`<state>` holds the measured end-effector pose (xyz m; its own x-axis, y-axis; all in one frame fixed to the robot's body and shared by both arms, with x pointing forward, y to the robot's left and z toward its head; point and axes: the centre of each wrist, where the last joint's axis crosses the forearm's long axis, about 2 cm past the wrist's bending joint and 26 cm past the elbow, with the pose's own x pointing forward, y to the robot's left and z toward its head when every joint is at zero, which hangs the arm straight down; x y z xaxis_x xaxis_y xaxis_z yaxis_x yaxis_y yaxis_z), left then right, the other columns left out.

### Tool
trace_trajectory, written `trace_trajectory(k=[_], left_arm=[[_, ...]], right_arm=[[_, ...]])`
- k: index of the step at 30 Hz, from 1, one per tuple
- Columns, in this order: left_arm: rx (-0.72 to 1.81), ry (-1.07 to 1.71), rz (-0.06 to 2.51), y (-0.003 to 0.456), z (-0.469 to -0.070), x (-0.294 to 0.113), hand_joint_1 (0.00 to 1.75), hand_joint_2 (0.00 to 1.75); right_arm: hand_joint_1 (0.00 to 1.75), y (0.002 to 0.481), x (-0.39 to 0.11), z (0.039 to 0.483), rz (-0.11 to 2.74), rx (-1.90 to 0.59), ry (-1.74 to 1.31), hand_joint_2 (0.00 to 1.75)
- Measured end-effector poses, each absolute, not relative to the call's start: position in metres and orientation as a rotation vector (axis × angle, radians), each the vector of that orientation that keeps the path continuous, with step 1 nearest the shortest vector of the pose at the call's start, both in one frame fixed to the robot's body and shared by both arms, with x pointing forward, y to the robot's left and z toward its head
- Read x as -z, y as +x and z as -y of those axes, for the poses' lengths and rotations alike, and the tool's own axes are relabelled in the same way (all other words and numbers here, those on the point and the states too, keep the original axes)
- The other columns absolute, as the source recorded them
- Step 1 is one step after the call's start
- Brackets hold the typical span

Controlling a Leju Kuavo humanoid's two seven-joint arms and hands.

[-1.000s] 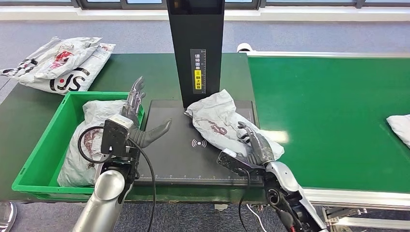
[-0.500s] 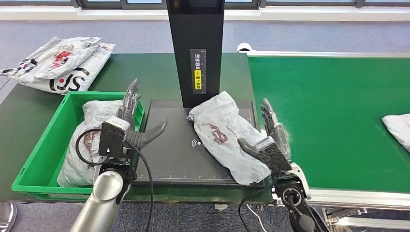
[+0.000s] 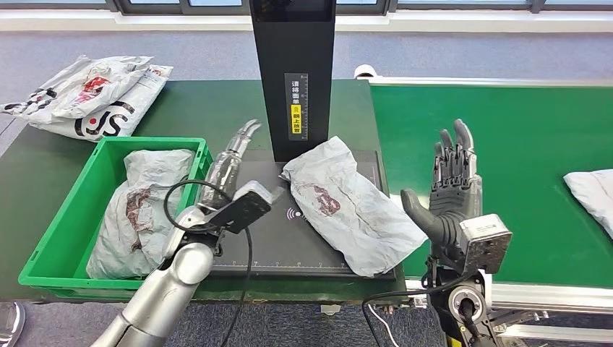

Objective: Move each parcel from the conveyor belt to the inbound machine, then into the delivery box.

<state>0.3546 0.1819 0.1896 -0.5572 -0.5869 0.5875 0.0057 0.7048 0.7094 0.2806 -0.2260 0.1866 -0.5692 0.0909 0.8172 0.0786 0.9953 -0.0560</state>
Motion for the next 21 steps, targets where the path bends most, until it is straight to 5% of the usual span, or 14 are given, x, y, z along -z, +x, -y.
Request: trace_trajectory(k=[21], left_arm=[[1.311, 0.139, 1.862, 0.377, -0.079, -0.183, 0.0, 1.75]], right_arm=[[0.0, 0.294, -0.198, 0.217, 2.204, 0.045, -0.041, 1.75]])
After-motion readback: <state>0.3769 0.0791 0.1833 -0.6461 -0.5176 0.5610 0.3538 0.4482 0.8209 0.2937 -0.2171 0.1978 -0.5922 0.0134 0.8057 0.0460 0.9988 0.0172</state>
